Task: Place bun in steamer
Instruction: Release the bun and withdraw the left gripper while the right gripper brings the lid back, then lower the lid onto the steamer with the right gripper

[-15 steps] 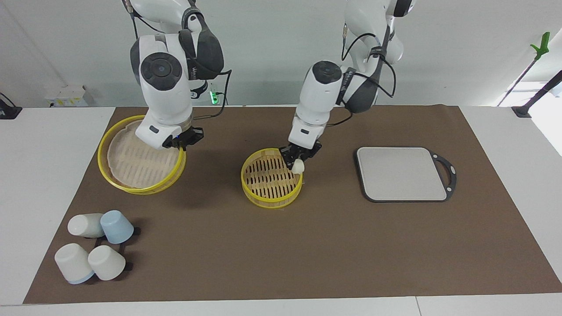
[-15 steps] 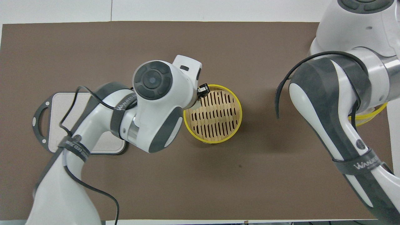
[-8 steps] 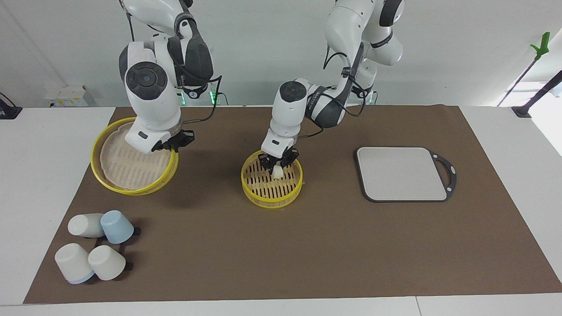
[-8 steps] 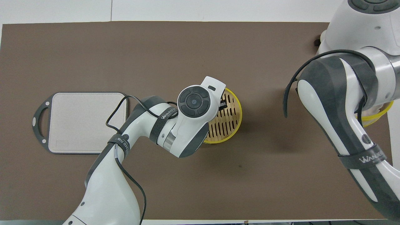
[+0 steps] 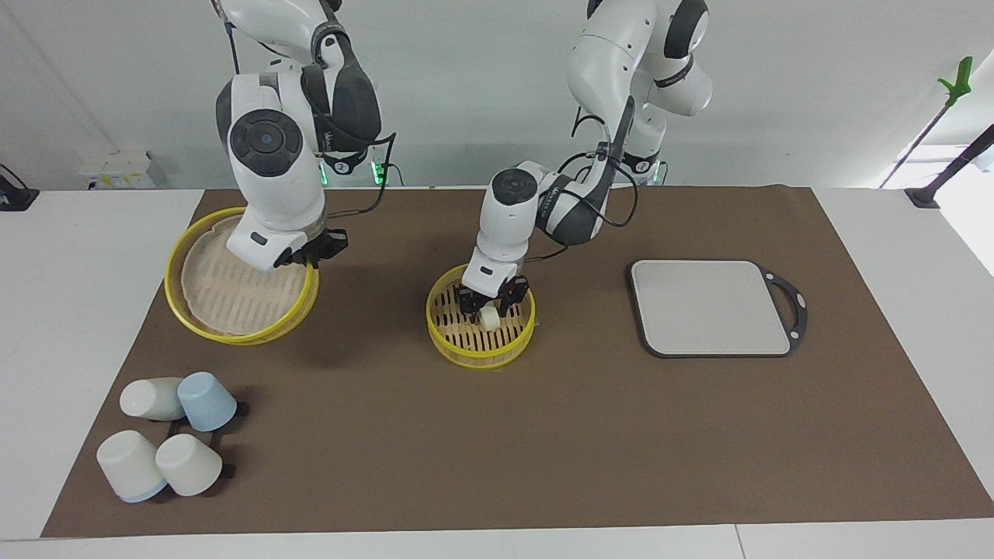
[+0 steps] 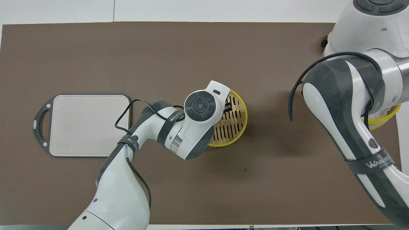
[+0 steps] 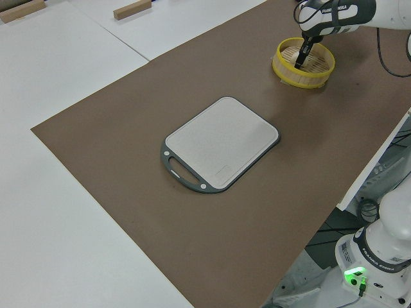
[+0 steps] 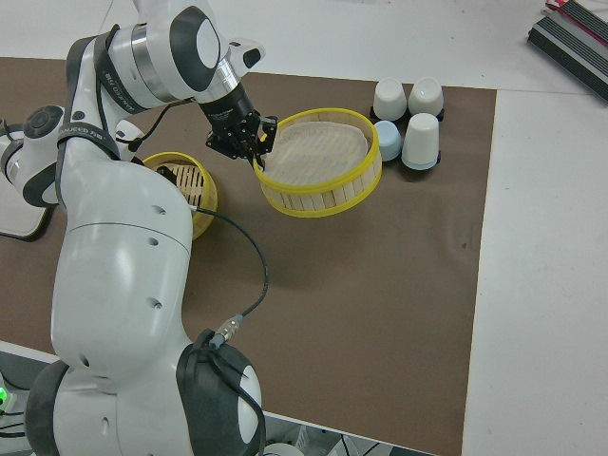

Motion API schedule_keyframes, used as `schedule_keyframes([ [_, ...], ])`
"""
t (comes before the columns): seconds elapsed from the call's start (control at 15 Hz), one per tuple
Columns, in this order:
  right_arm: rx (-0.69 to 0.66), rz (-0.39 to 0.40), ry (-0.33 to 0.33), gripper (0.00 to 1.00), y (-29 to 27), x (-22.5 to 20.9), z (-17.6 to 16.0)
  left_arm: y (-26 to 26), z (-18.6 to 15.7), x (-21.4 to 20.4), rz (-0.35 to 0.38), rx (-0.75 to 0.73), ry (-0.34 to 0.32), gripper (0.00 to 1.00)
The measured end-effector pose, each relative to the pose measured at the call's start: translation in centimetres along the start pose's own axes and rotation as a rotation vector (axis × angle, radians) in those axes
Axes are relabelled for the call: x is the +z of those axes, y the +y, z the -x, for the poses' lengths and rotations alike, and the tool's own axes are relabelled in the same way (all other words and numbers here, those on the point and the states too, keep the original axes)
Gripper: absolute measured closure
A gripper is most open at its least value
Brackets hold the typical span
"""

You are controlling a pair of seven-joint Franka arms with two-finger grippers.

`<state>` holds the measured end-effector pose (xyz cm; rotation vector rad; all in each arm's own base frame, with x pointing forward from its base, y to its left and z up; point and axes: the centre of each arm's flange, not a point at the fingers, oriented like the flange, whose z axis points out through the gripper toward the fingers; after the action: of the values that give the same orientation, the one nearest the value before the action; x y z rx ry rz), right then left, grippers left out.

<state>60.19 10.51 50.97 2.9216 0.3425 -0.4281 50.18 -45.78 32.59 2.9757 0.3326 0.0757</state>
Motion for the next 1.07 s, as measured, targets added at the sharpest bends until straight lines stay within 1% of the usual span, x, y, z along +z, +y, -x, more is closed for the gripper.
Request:
schedule_keyframes([
  [0.07, 0.0, 0.0, 0.001, 0.92, 0.0, 0.0, 0.0, 0.0, -0.1, -0.2, 0.0, -0.001, 0.0, 0.03],
  [0.13, 0.0, 0.0, 0.003, 0.92, 0.0, 0.0, 0.0, -0.2, -0.3, -0.9, -0.002, -0.005, 0.0, 0.0],
  [0.27, -0.001, -0.006, 0.018, 0.92, -0.1, -0.2, -0.2, -1.7, -1.9, -4.2, -0.019, -0.04, -0.011, 0.0],
  [0.4, 0.003, -0.028, 0.054, 0.92, -0.4, -0.5, -0.6, -5.8, -5.5, -10.5, -0.047, -0.113, -0.031, 0.0],
  [0.47, 0.021, -0.062, 0.084, 0.92, -0.9, -0.8, -0.9, -8.6, -7.3, -14.0, -0.057, -0.137, -0.038, 0.0],
  [0.6, 0.079, -0.141, 0.177, 0.92, -3.5, -1.9, -1.9, -15.4, -10.6, -20.6, -0.066, -0.145, -0.047, 0.0],
  [0.67, 0.111, -0.162, 0.223, 0.92, -6.5, -2.7, -2.2, -19.3, -12.2, -23.5, -0.069, -0.133, -0.052, 0.0],
  [0.8, 0.171, -0.188, 0.279, 0.92, -14.8, -3.6, -2.3, -26.8, -14.6, -27.8, -0.071, -0.089, -0.063, 0.0],
  [0.87, 0.191, -0.203, 0.303, 0.92, -19.3, -3.6, -2.1, -30.1, -15.6, -29.2, -0.079, -0.064, -0.068, 0.0],
  [0.93, 0.2, -0.215, 0.318, 0.92, -23.2, -3.1, -2.0, -32.8, -16.3, -30.4, -0.104, -0.031, -0.066, 0.0],
  [1.0, 0.206, -0.22, 0.322, 0.92, -26.7, -2.3, -1.8, -34.7, -16.8, -31.4, -0.145, 0.013, -0.061, 0.0],
  [1.07, 0.212, -0.21, 0.323, 0.92, -29.6, -1.1, -1.9, -35.6, -16.9, -32.1, -0.179, 0.059, -0.059, 0.0],
])
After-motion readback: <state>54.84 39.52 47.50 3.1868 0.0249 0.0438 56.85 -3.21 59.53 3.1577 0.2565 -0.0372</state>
